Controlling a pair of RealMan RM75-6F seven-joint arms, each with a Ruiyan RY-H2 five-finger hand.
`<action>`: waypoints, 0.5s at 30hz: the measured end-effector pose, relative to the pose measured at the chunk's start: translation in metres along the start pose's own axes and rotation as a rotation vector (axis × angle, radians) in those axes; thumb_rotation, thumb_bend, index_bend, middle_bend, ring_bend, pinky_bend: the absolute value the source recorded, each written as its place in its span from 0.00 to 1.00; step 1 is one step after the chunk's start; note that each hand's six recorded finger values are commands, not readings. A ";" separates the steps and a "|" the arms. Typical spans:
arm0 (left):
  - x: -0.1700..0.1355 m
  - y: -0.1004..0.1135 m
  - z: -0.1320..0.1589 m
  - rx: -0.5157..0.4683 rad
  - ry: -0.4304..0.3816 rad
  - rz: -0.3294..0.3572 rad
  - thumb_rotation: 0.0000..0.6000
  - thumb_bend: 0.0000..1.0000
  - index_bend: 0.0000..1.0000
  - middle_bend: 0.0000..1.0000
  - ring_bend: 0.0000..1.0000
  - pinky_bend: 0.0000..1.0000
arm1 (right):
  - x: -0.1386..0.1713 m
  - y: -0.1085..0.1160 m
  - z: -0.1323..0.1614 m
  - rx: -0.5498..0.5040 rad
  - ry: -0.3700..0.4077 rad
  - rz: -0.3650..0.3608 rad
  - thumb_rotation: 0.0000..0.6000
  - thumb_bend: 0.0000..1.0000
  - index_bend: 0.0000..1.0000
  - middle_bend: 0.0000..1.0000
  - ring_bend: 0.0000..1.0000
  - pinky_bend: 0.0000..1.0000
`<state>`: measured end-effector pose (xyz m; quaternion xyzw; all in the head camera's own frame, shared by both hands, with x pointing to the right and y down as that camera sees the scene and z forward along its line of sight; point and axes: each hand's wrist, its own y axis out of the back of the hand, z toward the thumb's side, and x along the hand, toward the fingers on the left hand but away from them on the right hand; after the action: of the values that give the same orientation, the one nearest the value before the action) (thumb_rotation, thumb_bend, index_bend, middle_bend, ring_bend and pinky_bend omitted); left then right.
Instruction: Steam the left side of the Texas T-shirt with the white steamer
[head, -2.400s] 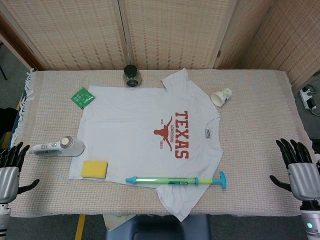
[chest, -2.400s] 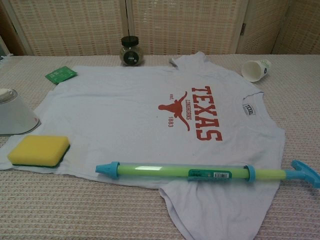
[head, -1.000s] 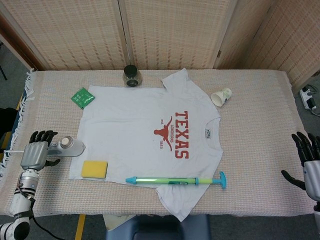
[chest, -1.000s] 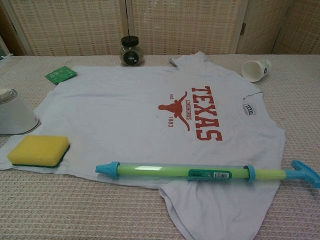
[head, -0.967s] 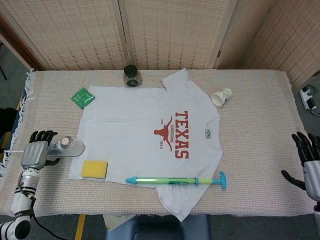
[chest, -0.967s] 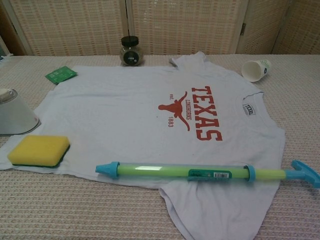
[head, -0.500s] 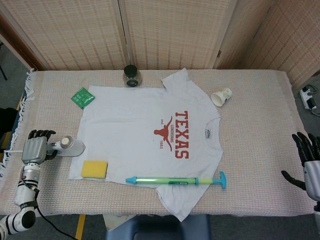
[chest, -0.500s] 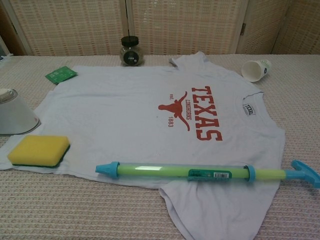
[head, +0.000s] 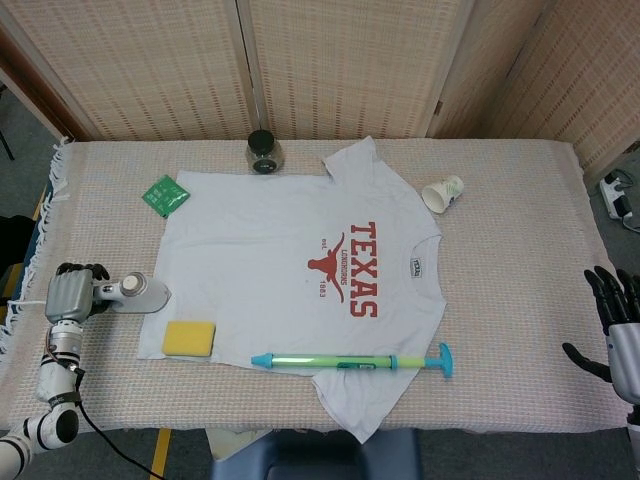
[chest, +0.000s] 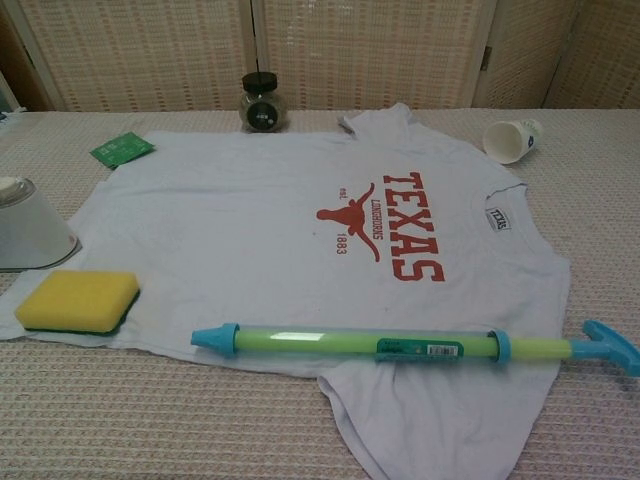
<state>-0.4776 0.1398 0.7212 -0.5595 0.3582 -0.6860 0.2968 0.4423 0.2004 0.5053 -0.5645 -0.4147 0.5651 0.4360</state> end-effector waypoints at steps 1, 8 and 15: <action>0.002 -0.001 0.000 -0.003 0.000 0.002 1.00 0.45 0.59 0.60 0.45 0.33 | 0.000 0.000 0.000 0.000 -0.002 0.001 0.99 0.05 0.00 0.07 0.00 0.06; 0.013 -0.009 0.002 -0.021 -0.033 0.008 1.00 0.44 0.75 0.86 0.71 0.63 | 0.001 -0.001 -0.001 0.000 -0.013 0.008 0.99 0.05 0.00 0.07 0.00 0.06; 0.017 -0.013 0.012 -0.116 -0.094 0.006 1.00 0.50 0.82 1.00 0.86 0.72 | -0.002 -0.010 0.007 -0.007 0.011 0.048 0.99 0.05 0.00 0.07 0.00 0.06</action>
<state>-0.4687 0.1319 0.7431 -0.6063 0.3848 -0.6361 0.2823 0.4355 0.2011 0.5157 -0.5788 -0.4007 0.5708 0.4226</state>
